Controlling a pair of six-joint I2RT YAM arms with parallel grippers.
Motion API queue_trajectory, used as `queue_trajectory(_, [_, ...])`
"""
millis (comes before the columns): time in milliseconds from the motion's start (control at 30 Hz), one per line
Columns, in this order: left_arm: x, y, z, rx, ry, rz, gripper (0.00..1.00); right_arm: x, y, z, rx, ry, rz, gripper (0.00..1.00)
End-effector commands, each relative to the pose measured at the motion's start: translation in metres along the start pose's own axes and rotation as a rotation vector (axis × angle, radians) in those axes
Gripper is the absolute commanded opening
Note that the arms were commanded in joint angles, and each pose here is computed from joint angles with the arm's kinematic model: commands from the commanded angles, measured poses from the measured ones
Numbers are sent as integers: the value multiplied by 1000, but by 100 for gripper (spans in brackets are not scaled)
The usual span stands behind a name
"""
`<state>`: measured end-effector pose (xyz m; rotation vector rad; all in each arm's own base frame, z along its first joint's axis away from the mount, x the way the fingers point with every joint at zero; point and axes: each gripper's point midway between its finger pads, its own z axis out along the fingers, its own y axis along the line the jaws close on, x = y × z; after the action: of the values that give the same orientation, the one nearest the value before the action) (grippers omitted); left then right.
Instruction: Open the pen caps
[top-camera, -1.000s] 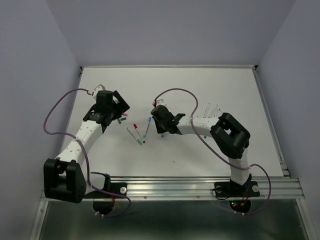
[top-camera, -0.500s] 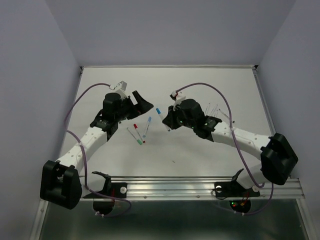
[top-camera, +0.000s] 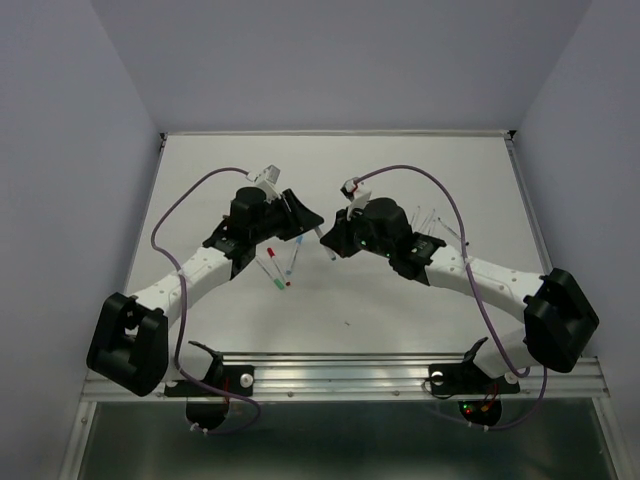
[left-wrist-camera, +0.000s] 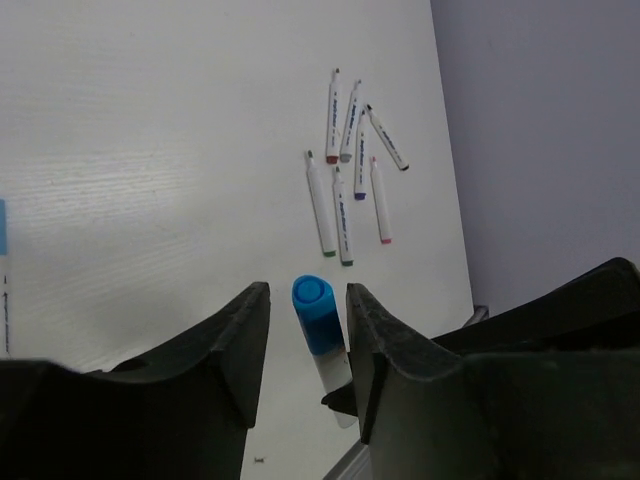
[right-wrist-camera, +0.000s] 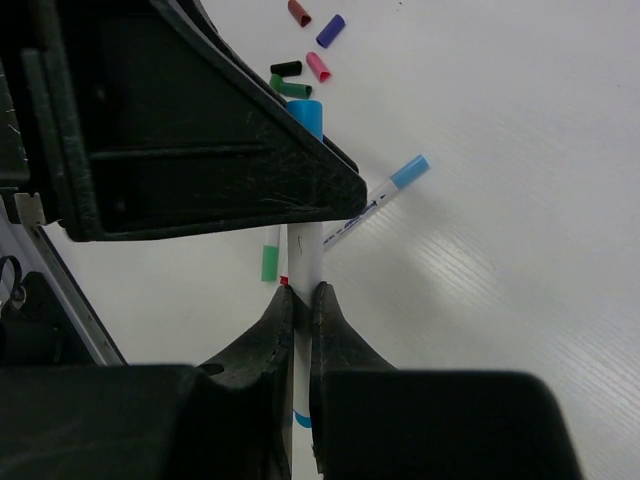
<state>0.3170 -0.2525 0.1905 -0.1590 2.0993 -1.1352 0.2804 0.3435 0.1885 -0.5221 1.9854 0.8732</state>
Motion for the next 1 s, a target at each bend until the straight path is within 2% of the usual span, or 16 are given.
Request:
queue_trajectory(0, [-21,-34,2,90,-60,25,35,-22,15,-4,-59,-88,-14,1])
queue_trajectory(400, [-28,-40,1,76,-101,37,34,-4,10,-9,-49,-33,-23,1])
queue_trajectory(533, [-28,-39,3,69,-100,34,19,-1,10,-9,-56,-26,-23,1])
queue_trajectory(600, [-26,-38,5,64,-96,30,9,2,11,-8,-65,-16,-30,1])
queue_trajectory(633, [-26,-39,5,66,-96,31,0,4,11,-8,-68,-10,-29,1])
queue_trajectory(733, [-24,-40,7,68,-91,40,0,4,8,-5,-50,-10,-24,3])
queue_trajectory(767, [-24,-41,6,68,-95,40,0,3,5,-4,-31,-16,-22,6])
queue_trajectory(800, [-24,-41,6,66,-99,41,0,0,4,-3,-24,-22,-20,24])
queue_trajectory(833, [-24,-41,5,66,-101,41,0,-2,3,-2,-16,-28,-27,27])
queue_trajectory(900, [-22,-44,4,75,-97,49,0,-7,0,-1,1,-39,-30,43])
queue_trajectory(967, [-20,-50,3,91,-94,55,0,-11,-3,2,22,-49,-43,49])
